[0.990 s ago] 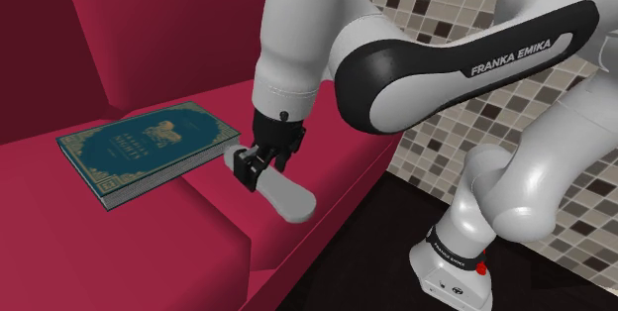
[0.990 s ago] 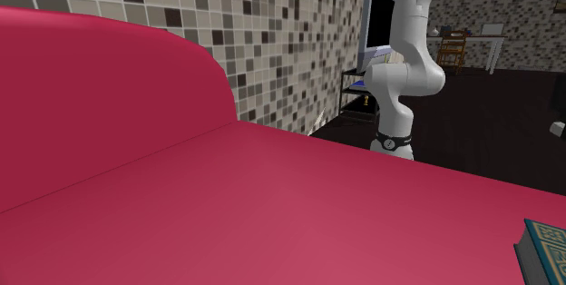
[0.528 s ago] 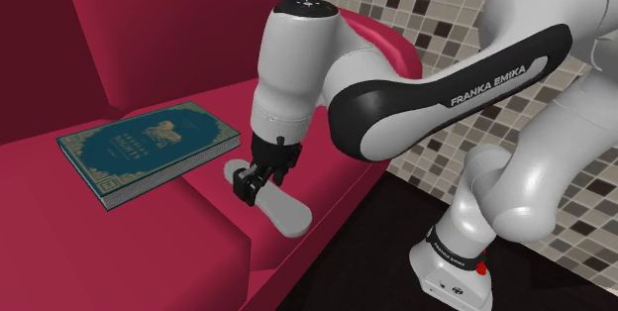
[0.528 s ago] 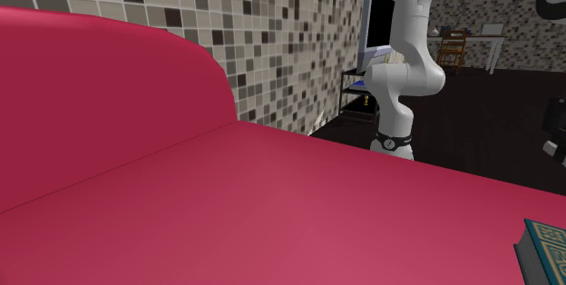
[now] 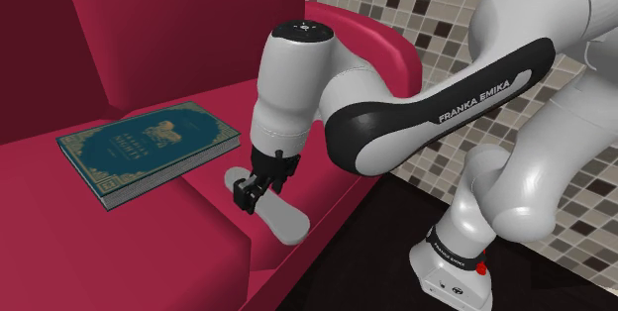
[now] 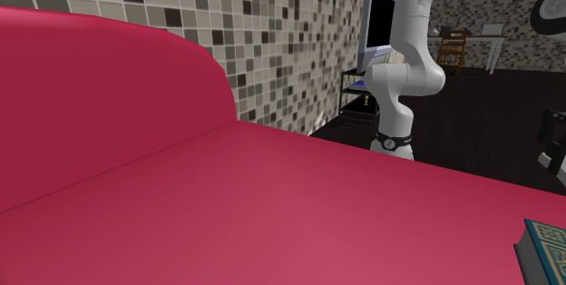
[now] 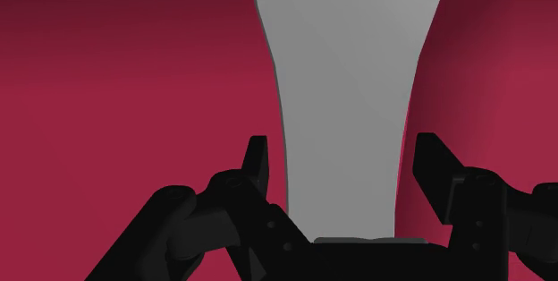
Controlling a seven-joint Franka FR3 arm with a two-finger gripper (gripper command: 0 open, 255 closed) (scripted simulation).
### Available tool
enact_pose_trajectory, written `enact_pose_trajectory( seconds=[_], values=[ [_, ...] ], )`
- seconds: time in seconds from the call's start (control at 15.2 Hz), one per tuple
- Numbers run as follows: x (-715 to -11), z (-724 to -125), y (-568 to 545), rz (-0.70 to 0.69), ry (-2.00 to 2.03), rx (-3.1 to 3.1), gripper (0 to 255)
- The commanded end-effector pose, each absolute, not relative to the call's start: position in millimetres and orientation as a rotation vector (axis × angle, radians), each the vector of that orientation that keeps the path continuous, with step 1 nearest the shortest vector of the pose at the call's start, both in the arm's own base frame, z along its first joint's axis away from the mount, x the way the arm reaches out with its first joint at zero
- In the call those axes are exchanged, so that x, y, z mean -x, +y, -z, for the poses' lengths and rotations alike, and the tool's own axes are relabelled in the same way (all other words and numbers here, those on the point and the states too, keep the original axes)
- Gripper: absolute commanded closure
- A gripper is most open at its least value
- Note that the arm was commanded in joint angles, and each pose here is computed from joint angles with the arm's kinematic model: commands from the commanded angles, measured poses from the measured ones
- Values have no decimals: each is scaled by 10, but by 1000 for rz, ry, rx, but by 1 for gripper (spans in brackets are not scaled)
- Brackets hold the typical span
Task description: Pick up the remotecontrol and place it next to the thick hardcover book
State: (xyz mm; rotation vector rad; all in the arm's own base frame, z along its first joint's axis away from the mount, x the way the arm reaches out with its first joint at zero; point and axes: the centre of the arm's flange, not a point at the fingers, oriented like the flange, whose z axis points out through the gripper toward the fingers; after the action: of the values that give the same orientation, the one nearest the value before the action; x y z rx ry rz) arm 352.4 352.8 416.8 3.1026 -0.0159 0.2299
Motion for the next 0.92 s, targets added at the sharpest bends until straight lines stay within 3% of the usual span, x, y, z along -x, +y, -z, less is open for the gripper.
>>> enact_pose_trajectory(
  seconds=[0.0,0.2,0.26,0.59,0.86],
  values=[
    [-3525,-4166,3527,-231,-16,-3103,255],
    [-3525,-4166,3527,-231,-16,-3103,255],
    [-3525,-4166,3527,-231,-16,-3103,0],
    [-3525,-4166,3527,-231,-16,-3103,0],
    [-3451,-4660,3543,-231,-16,-3103,0]
  ],
)
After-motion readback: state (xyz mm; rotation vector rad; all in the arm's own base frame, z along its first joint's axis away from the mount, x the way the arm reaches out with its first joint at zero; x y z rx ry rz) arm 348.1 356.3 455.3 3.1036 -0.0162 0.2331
